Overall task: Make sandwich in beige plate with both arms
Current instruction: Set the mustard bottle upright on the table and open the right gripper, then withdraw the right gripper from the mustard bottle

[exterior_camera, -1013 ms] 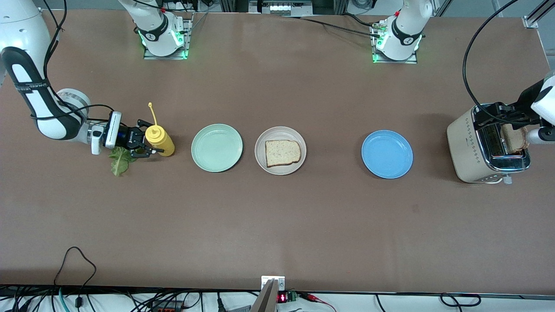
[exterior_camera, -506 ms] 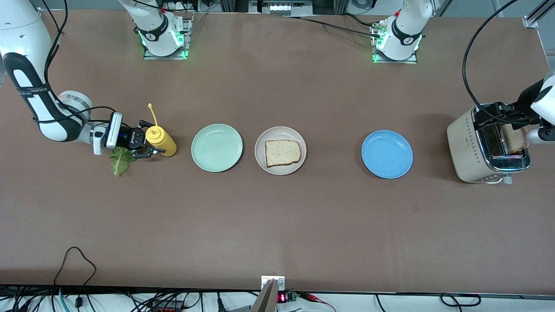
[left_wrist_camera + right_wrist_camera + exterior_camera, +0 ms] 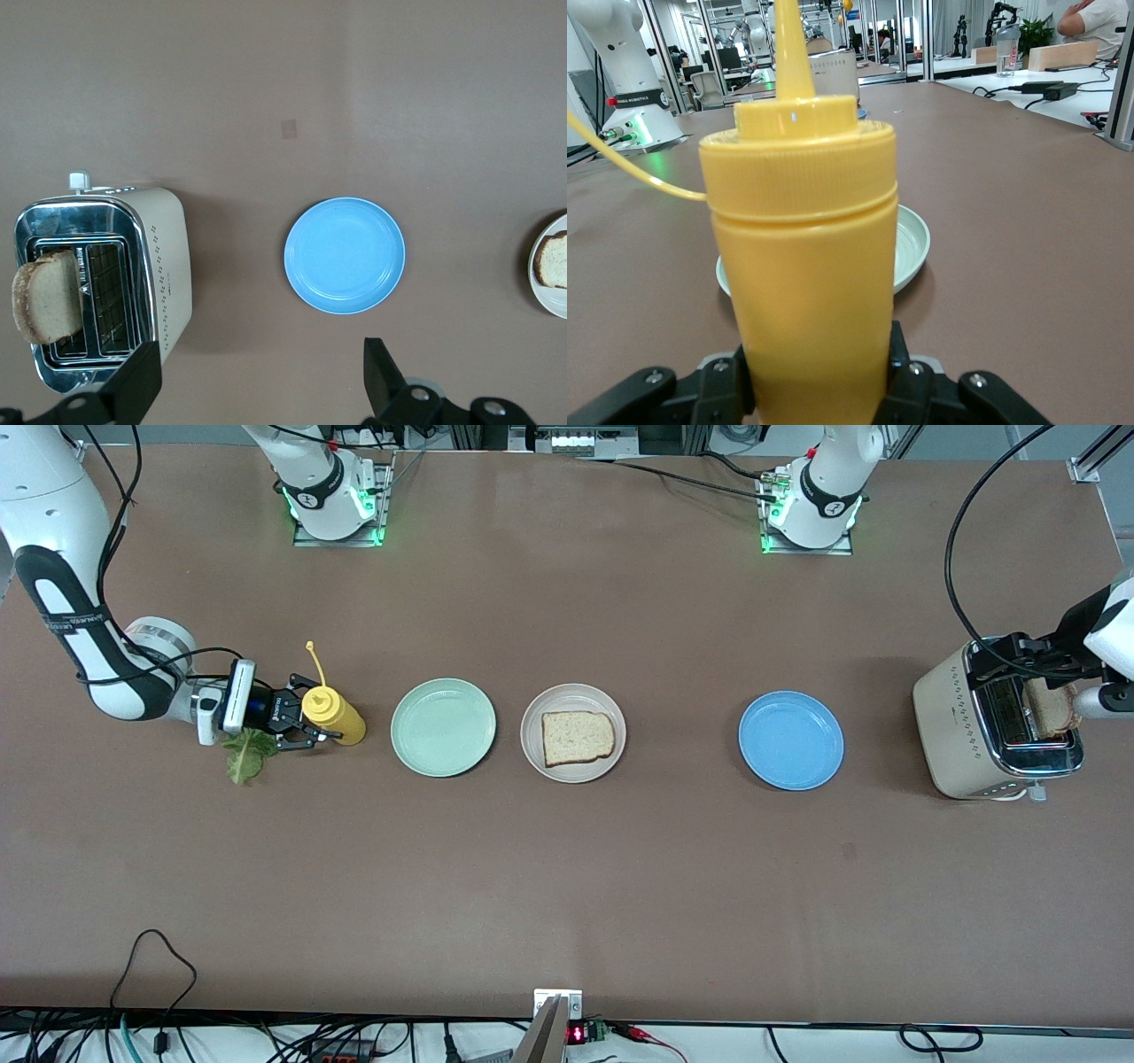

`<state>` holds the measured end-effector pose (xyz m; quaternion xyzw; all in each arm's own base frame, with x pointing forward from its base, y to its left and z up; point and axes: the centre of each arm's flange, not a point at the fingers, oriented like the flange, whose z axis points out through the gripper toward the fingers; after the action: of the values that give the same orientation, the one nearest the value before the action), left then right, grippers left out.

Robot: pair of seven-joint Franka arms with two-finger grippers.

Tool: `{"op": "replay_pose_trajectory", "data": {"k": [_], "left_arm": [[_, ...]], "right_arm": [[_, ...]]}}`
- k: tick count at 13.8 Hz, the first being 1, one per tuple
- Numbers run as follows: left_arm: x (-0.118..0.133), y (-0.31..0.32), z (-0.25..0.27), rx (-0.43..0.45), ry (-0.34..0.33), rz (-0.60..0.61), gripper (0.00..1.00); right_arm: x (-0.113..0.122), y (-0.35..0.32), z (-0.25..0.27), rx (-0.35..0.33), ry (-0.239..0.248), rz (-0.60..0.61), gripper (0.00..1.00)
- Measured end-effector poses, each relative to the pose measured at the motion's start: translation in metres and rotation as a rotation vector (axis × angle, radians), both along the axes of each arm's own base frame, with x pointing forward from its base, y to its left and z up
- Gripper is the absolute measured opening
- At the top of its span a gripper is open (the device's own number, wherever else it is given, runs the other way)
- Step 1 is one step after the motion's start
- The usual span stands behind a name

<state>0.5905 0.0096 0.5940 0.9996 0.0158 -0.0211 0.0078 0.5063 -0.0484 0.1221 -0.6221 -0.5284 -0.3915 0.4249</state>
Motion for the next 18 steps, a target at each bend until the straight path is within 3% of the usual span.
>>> {"op": "replay_pose_trajectory", "data": {"k": [5,7,8,10,14,16,18], "left_arm": [[0.000,-0.001,0.000,0.000,0.001,-0.002,1.00],[0.000,-0.001,0.000,0.000,0.001,-0.003,1.00],[0.000,-0.002,0.000,0.000,0.001,-0.003,1.00],[0.000,-0.002,0.000,0.000,0.002,-0.003,1.00],[0.000,-0.002,0.000,0.000,0.002,-0.003,1.00],[0.000,-0.002,0.000,0.000,0.002,-0.003,1.00],[0.000,-0.002,0.000,0.000,0.002,-0.003,1.00]], "right_arm": [[0.001,0.000,0.000,-0.001,-0.001,-0.001,0.58],[0.001,-0.002,0.000,-0.009,-0.003,-0.006,0.68],[0.002,-0.003,0.000,-0.011,-0.004,-0.008,0.68],[0.002,-0.004,0.000,-0.016,-0.005,-0.012,0.80],[0.003,-0.009,-0.001,-0.030,-0.007,-0.024,0.83],[0.002,-0.021,-0.003,-0.063,-0.011,-0.034,0.89],[-0.001,-0.035,-0.005,-0.089,-0.012,-0.040,0.89]]}}
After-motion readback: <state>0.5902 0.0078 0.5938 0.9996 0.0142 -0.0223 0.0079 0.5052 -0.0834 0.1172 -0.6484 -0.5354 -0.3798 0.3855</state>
